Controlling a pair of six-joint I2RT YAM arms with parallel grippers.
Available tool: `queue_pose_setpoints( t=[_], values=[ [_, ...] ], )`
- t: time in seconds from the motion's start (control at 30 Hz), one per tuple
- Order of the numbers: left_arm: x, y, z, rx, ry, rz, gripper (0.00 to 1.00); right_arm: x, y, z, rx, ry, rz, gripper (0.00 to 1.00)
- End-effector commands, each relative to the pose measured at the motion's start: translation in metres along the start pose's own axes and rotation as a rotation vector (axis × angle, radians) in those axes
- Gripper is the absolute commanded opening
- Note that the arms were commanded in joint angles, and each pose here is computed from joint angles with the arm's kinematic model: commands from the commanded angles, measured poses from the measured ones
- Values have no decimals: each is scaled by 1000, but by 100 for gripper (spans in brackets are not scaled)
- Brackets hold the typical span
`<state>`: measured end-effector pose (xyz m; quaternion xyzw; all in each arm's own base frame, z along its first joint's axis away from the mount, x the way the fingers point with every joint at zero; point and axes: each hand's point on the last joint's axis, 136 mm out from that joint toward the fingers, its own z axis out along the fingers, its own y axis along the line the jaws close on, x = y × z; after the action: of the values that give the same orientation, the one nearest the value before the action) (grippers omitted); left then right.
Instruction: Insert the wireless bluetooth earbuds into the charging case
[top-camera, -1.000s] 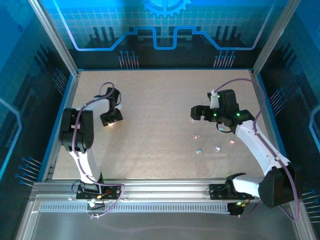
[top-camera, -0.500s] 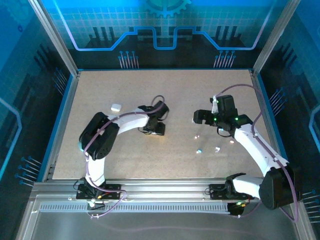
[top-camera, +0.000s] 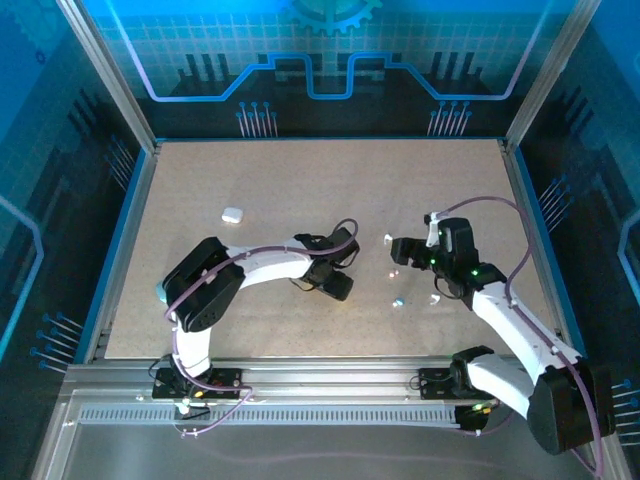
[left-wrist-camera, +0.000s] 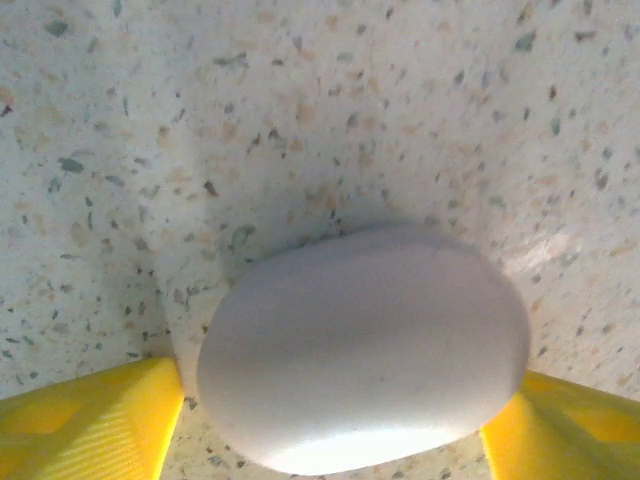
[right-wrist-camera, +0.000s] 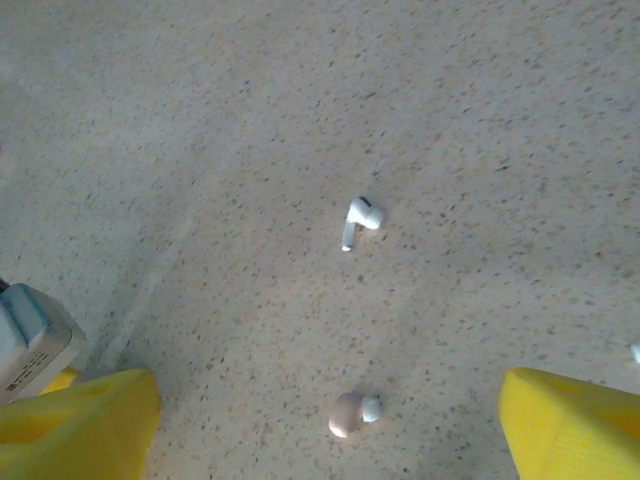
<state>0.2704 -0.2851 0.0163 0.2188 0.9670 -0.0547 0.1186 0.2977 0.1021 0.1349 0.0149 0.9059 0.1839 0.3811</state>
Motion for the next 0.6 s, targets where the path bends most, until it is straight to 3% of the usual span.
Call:
queue_pose_setpoints(
  t=[0.0,0.1,0.17,0.3,0.47,0.57],
  values=[
    [5,2,-14,25,-27,29,86,-10,21,-5,-78,-31,-44,90],
    [-7,-2,-39,78,-157,-4,95,-2,24,-4,-84,62,-41,95],
    [-17,-1,-61,103,-268,-33,97,5,40,-1,-171,115,-78,95],
    [-30,16,-105,126,-476,-108,98,21,63,15,-270,119,-124,87],
    [-26,68,-136,128,-626,-316,92,53,97,37,-300,35,-445,85],
    [-21,92,-144,153,-694,-410,87,76,111,53,-321,80,-592,85]
  ],
)
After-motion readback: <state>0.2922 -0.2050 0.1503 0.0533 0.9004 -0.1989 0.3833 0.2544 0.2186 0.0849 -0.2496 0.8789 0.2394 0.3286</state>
